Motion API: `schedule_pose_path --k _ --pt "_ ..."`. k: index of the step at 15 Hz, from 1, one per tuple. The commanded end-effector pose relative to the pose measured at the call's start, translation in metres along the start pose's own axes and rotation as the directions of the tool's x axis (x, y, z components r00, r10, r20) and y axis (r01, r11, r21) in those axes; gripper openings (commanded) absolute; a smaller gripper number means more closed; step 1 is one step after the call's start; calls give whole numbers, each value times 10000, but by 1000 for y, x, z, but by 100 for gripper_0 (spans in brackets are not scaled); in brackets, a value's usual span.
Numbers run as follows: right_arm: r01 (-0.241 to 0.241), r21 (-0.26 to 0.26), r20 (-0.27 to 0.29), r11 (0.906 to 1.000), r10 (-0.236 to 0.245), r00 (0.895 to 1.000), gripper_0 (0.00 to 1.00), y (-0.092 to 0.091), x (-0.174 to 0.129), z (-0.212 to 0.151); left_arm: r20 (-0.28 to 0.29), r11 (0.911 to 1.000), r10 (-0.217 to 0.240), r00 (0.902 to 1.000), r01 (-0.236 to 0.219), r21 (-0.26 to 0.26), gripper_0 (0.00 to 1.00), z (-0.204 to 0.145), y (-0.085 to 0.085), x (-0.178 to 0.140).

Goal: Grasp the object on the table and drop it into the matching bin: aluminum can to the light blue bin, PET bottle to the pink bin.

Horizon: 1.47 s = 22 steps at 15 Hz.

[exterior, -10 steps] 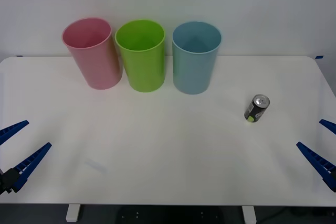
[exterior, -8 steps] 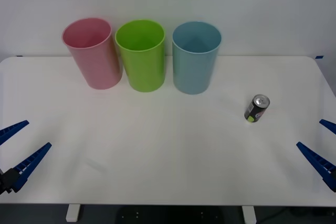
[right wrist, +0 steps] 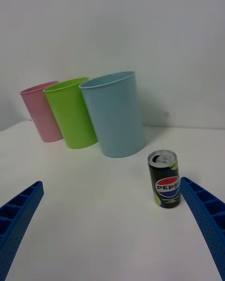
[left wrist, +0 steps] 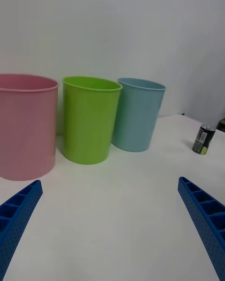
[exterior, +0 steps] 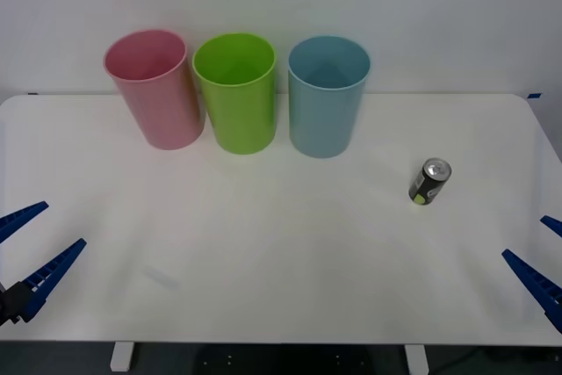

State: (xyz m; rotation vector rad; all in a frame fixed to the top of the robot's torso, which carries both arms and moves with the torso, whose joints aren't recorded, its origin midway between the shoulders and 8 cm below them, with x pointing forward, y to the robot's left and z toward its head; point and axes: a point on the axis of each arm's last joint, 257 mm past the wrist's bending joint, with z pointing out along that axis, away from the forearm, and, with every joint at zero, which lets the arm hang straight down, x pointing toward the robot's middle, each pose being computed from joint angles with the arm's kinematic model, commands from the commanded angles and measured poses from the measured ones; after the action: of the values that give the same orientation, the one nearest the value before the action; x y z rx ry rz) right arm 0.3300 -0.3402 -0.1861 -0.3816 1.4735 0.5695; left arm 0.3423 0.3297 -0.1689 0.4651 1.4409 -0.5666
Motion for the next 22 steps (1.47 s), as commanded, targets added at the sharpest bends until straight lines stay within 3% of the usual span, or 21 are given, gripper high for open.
schedule_pose_path --k 1,7,9,12,17,22 --pt "-233 277 -169 9993 238 9996 100 -5 15 -1 0 10000 -1 10000 1 -1 100 0 0 0" --pt "72 590 -377 9982 -49 9993 100 -11 33 -2 0 10000 -1 10000 1 -1 100 0 0 0" --pt "959 821 -534 9920 -917 9944 100 -17 38 0 0 10000 -1 10000 1 -1 100 0 0 0" --pt "1641 1234 -842 9787 -1545 9844 100 -24 51 8 0 10000 -1 10000 1 -1 100 0 0 0" --pt "1500 1801 -977 9721 -1341 9861 100 -29 67 31 0 10000 -1 10000 1 -1 100 0 0 0" --pt "1289 1897 -948 9733 -1125 9891 100 -46 83 55 0 10000 -1 10000 1 -1 100 0 0 0"
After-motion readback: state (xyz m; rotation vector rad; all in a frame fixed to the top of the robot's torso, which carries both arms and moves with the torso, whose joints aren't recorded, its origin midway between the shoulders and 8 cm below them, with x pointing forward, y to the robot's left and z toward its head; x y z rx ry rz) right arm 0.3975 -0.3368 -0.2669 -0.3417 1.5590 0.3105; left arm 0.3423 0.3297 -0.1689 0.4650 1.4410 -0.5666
